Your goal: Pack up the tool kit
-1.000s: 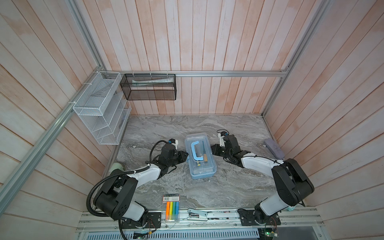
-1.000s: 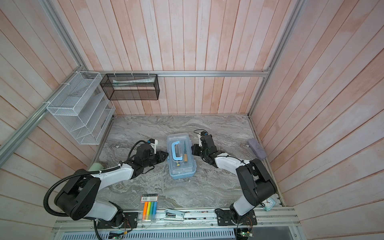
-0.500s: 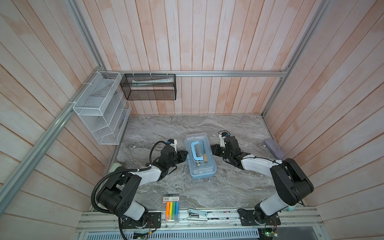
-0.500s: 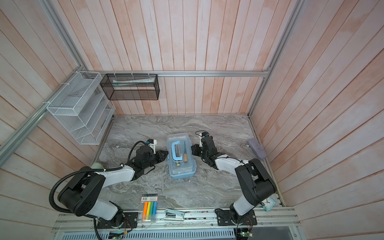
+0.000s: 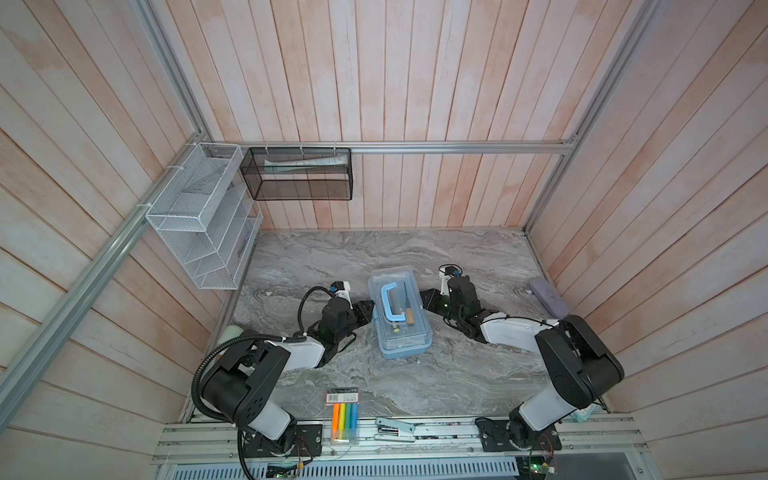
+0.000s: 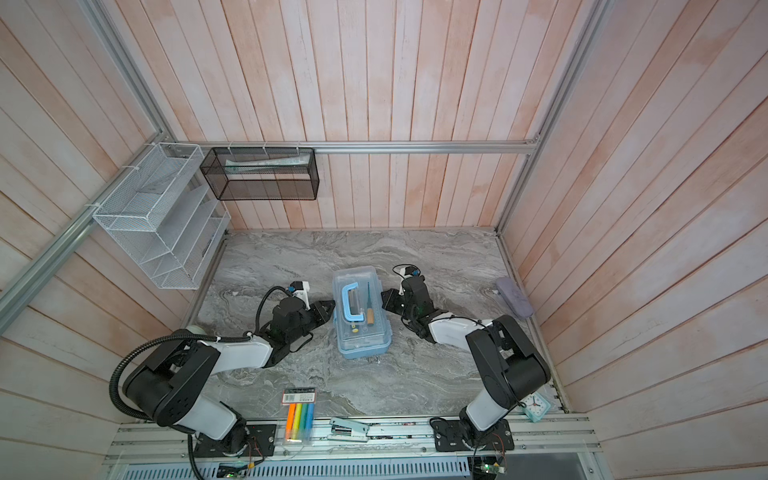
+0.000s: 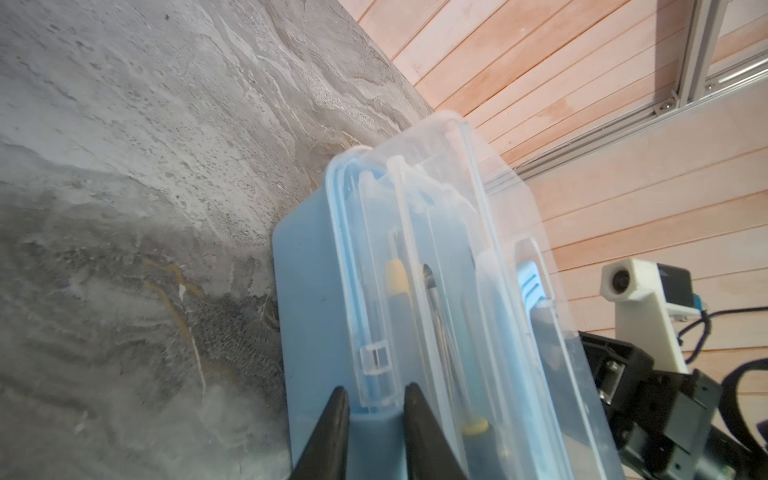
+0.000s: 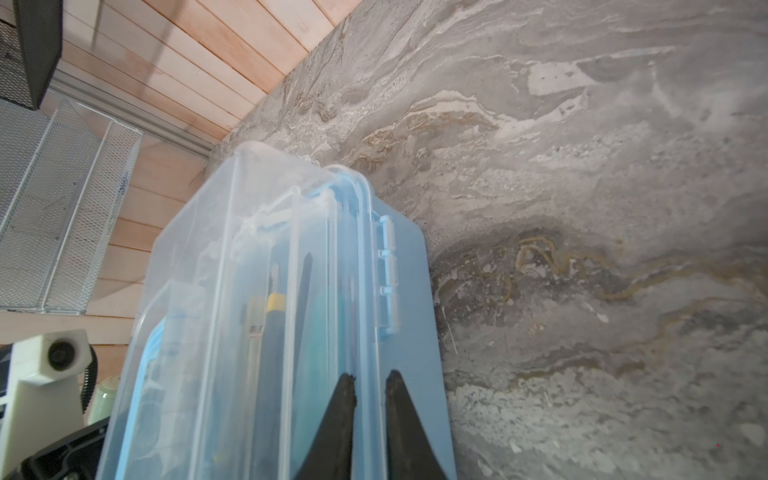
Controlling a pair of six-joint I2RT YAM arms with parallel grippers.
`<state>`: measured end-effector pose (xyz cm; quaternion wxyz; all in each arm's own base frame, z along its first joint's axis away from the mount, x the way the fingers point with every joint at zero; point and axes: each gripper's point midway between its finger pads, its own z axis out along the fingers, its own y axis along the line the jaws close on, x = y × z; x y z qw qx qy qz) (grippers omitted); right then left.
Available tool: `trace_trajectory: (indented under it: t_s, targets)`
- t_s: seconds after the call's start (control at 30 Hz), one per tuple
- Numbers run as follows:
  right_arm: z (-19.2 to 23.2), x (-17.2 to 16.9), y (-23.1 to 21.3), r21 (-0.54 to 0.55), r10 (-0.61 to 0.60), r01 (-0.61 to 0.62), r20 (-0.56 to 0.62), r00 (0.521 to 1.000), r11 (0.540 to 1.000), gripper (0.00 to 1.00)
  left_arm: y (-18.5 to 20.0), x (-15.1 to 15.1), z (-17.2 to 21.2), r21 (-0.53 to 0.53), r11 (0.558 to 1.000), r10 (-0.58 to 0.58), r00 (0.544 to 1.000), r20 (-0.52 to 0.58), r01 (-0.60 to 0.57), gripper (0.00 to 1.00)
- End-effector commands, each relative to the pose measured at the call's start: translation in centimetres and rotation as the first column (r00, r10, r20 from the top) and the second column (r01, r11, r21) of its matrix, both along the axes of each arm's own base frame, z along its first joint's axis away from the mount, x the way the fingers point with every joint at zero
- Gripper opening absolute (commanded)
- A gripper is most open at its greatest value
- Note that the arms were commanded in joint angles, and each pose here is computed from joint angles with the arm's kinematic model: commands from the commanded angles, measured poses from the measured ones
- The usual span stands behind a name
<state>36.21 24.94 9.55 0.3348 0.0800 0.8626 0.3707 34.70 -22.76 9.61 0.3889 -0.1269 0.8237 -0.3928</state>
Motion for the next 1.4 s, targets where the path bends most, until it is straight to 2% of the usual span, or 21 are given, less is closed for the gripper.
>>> trace_trajectory:
  t_s: [0.0,0.33,0.5,0.87,1.2,1.37]
  targets:
    - [-7.8,-11.1,4.5,0.030,0.303,-0.312,-0.343,0.889,0.949,0.16,-4.1,-5.3,-3.2,-0.039,0.980,-0.197,0.968,-0.153,0.194,0.26]
    - [-7.9,-11.9,5.6,0.085,0.302,-0.291,-0.355,0.885,0.953,0.16,-4.3,-4.0,-2.8,-0.097,0.992,-0.094,0.986,-0.140,0.081,0.27]
    - [-8.0,-12.7,6.2,0.142,0.318,-0.285,-0.358,0.878,0.948,0.16,-5.1,-3.8,-1.9,-0.205,0.977,-0.082,0.991,-0.106,0.059,0.31]
    - [-7.8,-15.2,7.7,0.302,0.376,-0.277,-0.352,0.857,0.912,0.16,-5.6,-3.7,-0.2,-0.344,0.938,-0.052,0.998,-0.036,0.036,0.36]
    - [-8.6,-16.3,7.8,0.365,0.373,-0.234,-0.379,0.847,0.901,0.15,-7.7,-3.6,0.0,-0.398,0.916,-0.077,0.996,-0.041,0.054,0.37]
    - [-9.0,-15.9,7.3,0.323,0.346,-0.226,-0.387,0.855,0.919,0.16,-7.2,-3.1,-0.8,-0.315,0.949,-0.056,0.997,-0.058,0.035,0.37]
